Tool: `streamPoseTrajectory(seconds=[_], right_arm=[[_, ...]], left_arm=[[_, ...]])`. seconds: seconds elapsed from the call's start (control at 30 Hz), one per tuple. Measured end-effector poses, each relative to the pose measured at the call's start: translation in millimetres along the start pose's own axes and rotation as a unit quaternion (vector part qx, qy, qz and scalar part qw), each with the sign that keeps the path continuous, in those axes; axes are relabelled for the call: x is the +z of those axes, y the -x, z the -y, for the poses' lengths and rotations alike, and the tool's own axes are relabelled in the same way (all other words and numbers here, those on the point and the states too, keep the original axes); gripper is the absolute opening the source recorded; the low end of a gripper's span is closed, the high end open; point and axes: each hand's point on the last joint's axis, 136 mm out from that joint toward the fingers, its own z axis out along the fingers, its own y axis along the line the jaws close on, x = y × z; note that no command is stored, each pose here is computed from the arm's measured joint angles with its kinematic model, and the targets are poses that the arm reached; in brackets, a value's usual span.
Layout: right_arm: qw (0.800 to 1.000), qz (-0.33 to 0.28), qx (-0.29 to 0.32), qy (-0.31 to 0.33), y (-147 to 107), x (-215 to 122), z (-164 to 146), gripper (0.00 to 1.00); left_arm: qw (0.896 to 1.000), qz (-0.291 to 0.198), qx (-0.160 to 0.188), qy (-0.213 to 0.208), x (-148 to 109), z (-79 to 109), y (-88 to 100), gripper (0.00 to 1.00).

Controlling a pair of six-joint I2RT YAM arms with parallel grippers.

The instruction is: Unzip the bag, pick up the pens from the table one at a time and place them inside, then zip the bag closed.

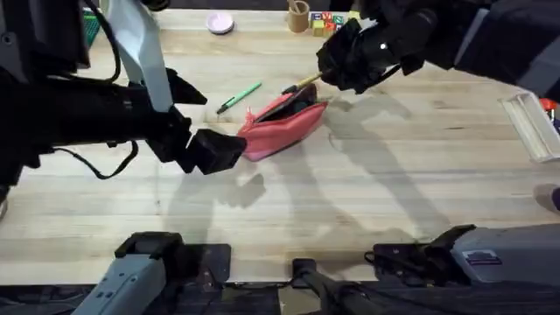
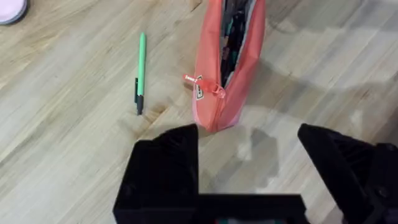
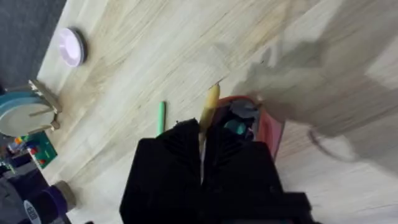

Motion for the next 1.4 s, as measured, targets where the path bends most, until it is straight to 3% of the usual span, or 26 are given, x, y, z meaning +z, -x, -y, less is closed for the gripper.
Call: streamPoseTrajectory(seconds=[0.73,1.33,1.4], right_arm=[[0.997,-0.038,0.014,-0.071,-44.1,56.2,23.5,0.035],[0.997,-0.051,-0.001,-0.063,-65.5,55.3,16.8,0.035],[0.997,-0.053,0.001,-0.062,-66.0,55.3,16.6,0.157]], left_arm=[[1.0,0.0,0.0,0.0,0.0,0.0,0.0,0.995],[1.0,0.0,0.0,0.0,0.0,0.0,-0.1,0.995],[1.0,0.0,0.0,0.0,0.0,0.0,-0.1,0.995]])
